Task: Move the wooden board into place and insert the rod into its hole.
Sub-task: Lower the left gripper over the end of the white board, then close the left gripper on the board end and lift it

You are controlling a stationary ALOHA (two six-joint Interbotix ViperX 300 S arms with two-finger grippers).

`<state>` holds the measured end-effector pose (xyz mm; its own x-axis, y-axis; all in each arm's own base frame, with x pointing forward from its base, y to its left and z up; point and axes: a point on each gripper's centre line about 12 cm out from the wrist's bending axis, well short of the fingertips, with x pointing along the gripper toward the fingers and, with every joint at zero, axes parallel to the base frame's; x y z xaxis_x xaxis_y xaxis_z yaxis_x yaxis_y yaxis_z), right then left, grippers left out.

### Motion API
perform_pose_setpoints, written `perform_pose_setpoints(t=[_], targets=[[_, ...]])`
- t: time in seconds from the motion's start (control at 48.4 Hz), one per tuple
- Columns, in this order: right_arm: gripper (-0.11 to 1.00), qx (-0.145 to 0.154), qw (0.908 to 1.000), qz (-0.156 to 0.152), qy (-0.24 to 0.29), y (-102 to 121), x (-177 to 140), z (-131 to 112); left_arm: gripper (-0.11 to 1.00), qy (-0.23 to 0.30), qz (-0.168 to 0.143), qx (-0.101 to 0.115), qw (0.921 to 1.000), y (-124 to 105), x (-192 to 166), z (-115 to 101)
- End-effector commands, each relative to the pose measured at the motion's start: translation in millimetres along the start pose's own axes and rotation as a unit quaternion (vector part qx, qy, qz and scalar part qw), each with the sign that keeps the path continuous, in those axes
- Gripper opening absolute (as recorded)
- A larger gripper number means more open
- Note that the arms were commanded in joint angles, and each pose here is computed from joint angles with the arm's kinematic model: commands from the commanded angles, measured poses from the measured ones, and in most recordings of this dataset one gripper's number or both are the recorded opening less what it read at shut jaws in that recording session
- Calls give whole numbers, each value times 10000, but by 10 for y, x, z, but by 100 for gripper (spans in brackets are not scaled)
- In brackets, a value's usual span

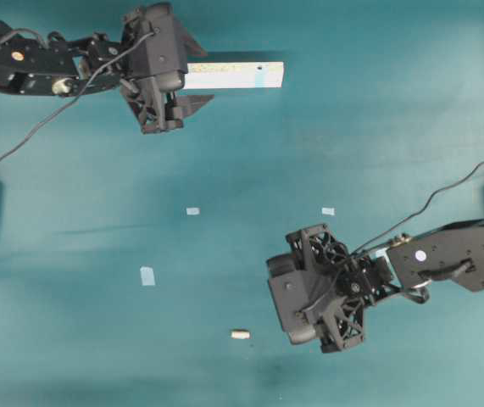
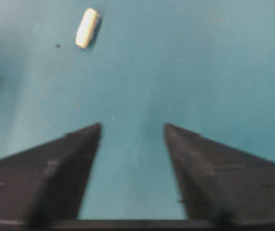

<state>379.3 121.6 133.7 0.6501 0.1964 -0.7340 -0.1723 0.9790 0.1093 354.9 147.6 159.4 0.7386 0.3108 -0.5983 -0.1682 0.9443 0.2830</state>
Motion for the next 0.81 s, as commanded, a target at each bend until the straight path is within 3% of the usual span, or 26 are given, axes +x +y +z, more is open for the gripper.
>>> perform_pose_setpoints(t=[0.0, 0.083, 0.393, 0.785], targets=[[84, -8, 9999, 13, -108, 31, -62, 129, 91, -178, 91, 24, 9998, 69, 51, 131], [95, -5, 10000, 6, -79, 37, -65, 139, 91, -170, 91, 32, 9998, 75, 149, 147], [95, -5, 10000, -14, 46, 98, -86, 217, 91, -185, 172, 294, 9992, 174, 370, 220], [94, 708, 9974, -34, 102, 115, -74, 227, 91, -51, 116, 263, 9996, 146, 505, 144]])
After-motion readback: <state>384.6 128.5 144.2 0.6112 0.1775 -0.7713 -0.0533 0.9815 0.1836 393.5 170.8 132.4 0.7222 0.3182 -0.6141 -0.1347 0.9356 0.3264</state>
